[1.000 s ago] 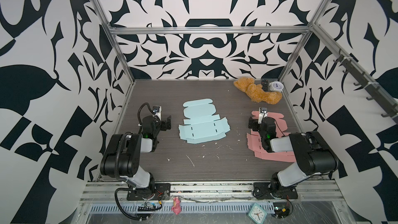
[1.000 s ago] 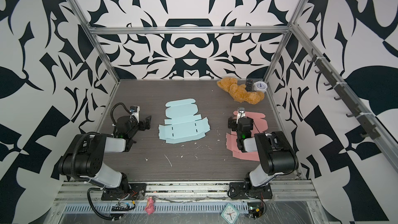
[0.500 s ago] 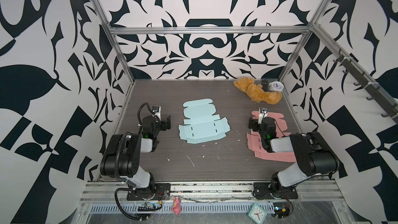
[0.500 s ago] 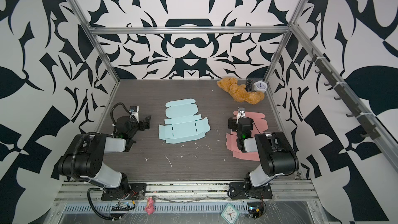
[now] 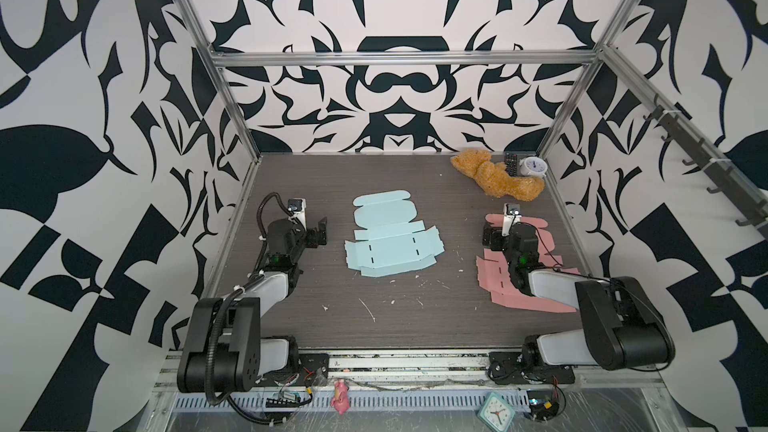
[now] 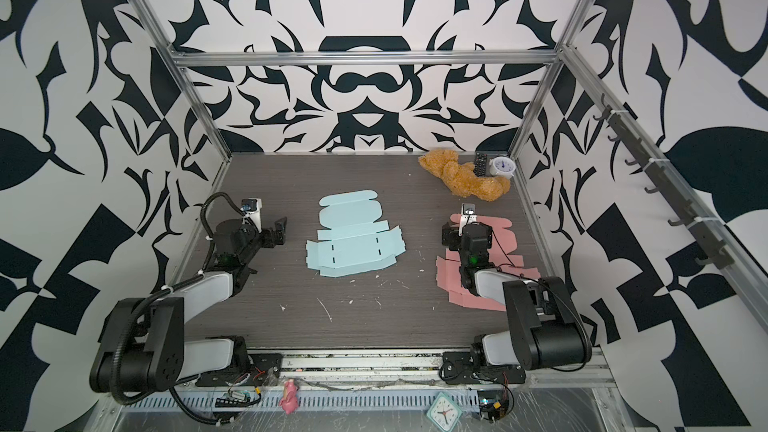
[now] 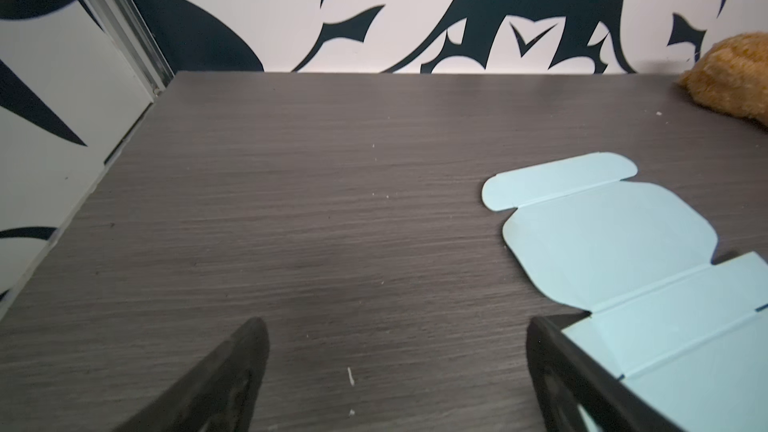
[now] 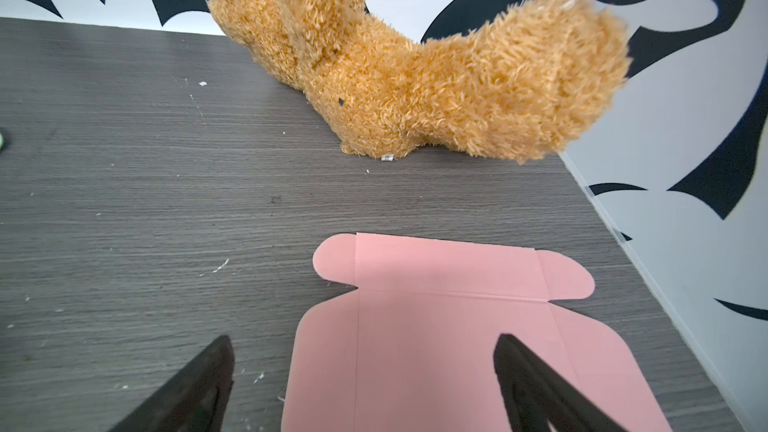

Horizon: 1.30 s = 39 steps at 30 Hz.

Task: Fold the paper box
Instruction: 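Move left gripper to the light-blue blank while right gripper reaches its far side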

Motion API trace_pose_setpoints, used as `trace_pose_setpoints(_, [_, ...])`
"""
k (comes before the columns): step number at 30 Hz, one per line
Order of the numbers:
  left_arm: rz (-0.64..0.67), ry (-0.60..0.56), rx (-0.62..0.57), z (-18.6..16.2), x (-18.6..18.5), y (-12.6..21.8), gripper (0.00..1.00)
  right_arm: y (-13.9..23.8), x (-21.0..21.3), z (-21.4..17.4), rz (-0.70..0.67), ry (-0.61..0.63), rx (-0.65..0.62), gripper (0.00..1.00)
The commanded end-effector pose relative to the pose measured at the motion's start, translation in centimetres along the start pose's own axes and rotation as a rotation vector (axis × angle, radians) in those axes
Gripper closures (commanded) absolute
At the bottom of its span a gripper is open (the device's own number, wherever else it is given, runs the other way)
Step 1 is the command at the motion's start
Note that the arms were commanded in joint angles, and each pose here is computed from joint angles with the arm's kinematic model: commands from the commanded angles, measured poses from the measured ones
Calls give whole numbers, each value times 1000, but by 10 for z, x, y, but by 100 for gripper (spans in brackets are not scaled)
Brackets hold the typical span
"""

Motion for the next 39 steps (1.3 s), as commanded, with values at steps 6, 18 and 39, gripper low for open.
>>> trace_pose_setpoints(6, [-30,262,179,16,-16,17,1,27,-1,38,29,-52,17,1])
trace_pose_setpoints(18, [-281,584,540,-9,-72,2,1,79,29,61,115,-96,258,0])
trace_pose_setpoints(39, [-68,502,731,-76,-84,15,1,109,112,12,632,-109,534,1])
Point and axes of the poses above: each gripper's point midway between its finger pads, its own y axis back along the fingers, its own x axis along the line the jaws close on, z = x × y, the point moved 6 cm from there along y, back along the fingers, and after that the axes turned 10 degrees about y, right-handed, at the moved point
